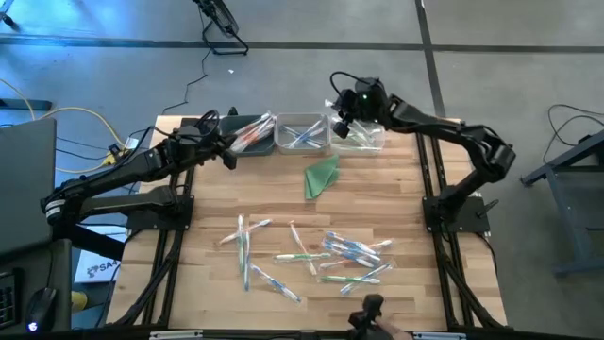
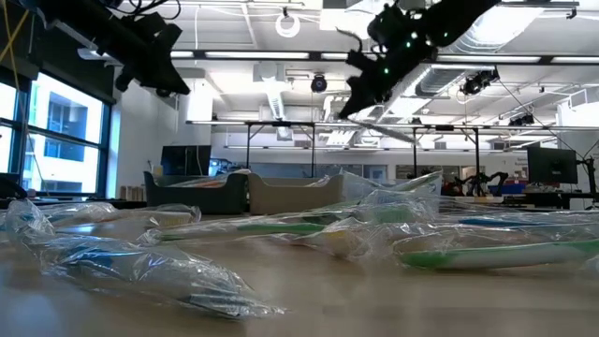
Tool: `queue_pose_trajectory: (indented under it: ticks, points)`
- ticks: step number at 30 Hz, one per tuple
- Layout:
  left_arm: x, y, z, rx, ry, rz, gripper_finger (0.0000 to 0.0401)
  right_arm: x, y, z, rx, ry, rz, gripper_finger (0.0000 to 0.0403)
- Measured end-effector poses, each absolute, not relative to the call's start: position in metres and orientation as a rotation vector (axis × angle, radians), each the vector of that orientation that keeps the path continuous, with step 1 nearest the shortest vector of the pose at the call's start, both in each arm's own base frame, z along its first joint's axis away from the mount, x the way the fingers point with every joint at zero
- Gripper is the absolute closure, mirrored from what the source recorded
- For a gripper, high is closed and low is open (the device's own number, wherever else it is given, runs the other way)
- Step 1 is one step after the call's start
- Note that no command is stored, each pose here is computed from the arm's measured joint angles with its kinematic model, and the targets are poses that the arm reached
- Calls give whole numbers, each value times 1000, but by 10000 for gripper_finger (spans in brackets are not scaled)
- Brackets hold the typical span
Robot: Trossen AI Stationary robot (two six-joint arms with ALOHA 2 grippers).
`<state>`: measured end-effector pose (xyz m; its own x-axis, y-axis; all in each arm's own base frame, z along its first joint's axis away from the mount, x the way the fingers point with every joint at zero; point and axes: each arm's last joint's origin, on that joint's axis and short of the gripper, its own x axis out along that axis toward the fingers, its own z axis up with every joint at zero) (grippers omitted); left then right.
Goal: Pick & Place Toothbrushes
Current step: Put the green toothbrush into the transparent bin
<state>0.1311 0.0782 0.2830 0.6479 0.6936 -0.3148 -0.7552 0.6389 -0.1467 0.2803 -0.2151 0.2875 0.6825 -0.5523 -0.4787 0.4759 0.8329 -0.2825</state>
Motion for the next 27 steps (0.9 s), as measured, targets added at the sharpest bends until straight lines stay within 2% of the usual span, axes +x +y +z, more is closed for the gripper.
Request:
queue_pose_trajectory:
  ticks: [5, 16, 27]
  points:
    - [130, 79, 283, -268, 234, 875, 401, 287, -224, 266, -220, 670, -541, 383]
    - [130, 79, 283, -265, 234, 889, 401, 287, -249, 229, -211, 768, -471, 383]
    - [130, 79, 283, -265, 235, 891, 401, 280, -261, 219, -198, 789, -448, 376]
